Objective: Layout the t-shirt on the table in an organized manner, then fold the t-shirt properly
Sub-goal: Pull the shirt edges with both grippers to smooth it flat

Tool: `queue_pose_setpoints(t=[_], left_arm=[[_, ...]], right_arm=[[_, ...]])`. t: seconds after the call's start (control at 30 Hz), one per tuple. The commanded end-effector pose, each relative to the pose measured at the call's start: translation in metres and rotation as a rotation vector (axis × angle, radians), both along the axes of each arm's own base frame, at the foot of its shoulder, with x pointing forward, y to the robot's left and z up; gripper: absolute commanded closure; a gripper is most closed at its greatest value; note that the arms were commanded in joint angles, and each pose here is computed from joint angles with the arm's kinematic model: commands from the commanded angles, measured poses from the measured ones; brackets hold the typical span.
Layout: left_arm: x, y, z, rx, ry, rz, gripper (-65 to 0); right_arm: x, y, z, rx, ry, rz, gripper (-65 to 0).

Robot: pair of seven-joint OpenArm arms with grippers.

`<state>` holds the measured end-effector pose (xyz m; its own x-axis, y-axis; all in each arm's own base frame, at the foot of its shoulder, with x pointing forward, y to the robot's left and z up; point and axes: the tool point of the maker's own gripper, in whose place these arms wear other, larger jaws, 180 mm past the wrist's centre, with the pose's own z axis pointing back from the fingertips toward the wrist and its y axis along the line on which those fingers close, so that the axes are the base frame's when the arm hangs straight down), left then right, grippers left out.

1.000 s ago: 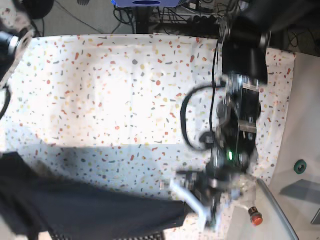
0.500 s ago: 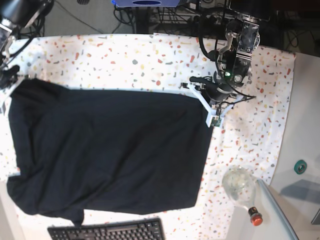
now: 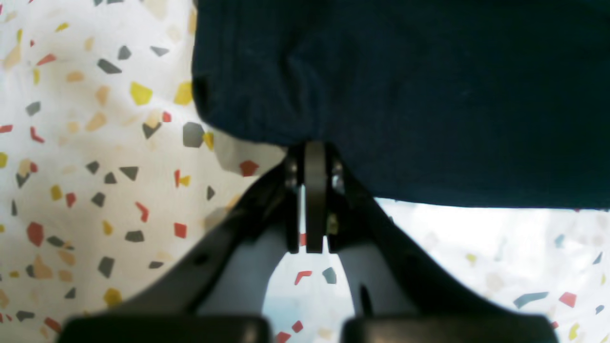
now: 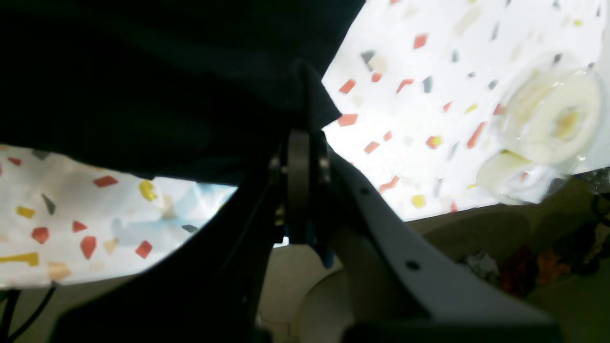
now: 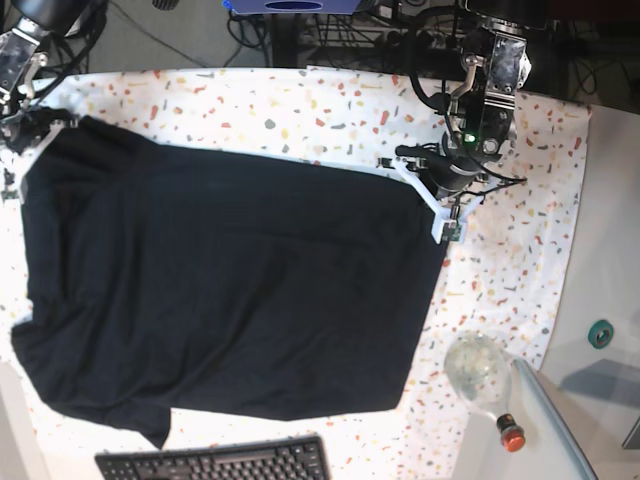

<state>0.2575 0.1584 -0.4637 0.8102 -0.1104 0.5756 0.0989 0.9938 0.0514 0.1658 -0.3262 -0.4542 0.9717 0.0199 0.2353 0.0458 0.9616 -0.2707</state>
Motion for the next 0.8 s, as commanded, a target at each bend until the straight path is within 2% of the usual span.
queue_pose_setpoints(t=[0.0,0.03,0.07,0.13,0.2,0.27,0.37,0.43,0.5,0.57,0.63,0.7,0.77], left_arm=[[0.004,0.002,0.009,0.003,-0.034,0.004,0.0],[0.003,0.001,0.010,0.002,-0.037,0.002,-6.6],[-0.001,0.001,0.010,0.002,-0.034,0.000,-16.9],[-0.007,0.000,0.011,0.002,-0.034,-0.003,-33.1],[-0.011,0.004,0.014,0.006,-0.037,0.005,-41.8],[-0.013,0.027,0.024,0.023,-0.062,0.066,-40.5],[-0.010,0.064,0.057,0.060,-0.150,0.160,-34.9],[-0.003,0.076,0.085,0.078,-0.228,0.189,-29.3],[0.008,0.065,0.099,0.056,-0.278,0.176,-17.4],[0.032,0.043,0.104,0.009,-0.315,0.151,0.0],[0.052,0.022,0.086,-0.042,-0.284,0.142,0.0],[0.073,0.005,0.060,-0.076,-0.221,0.133,0.0],[0.087,-0.005,0.031,-0.099,-0.150,0.139,0.0]], right_arm=[[0.007,-0.014,0.017,-0.053,-0.036,-0.005,-1.7],[0.007,-0.015,0.022,-0.066,-0.042,-0.003,-8.0],[0.007,-0.016,0.026,-0.076,-0.051,0.000,-15.0],[0.008,-0.015,0.030,-0.084,-0.062,0.000,-24.5],[0.001,-0.027,0.038,-0.103,-0.079,-0.052,-28.5],[-0.006,-0.040,0.050,-0.134,-0.104,-0.099,-28.5],[-0.014,-0.050,0.068,-0.174,-0.154,-0.154,-28.5],[-0.004,-0.050,0.077,-0.185,-0.212,-0.128,-28.4],[0.032,-0.032,0.077,-0.140,-0.322,-0.038,-26.7],[0.066,-0.022,0.070,-0.097,-0.377,0.032,-17.4],[0.094,-0.016,0.047,-0.022,-0.371,0.067,-0.6],[0.118,-0.018,0.023,0.066,-0.366,0.047,0.0],[0.132,-0.027,0.007,0.140,-0.396,-0.034,0.0]])
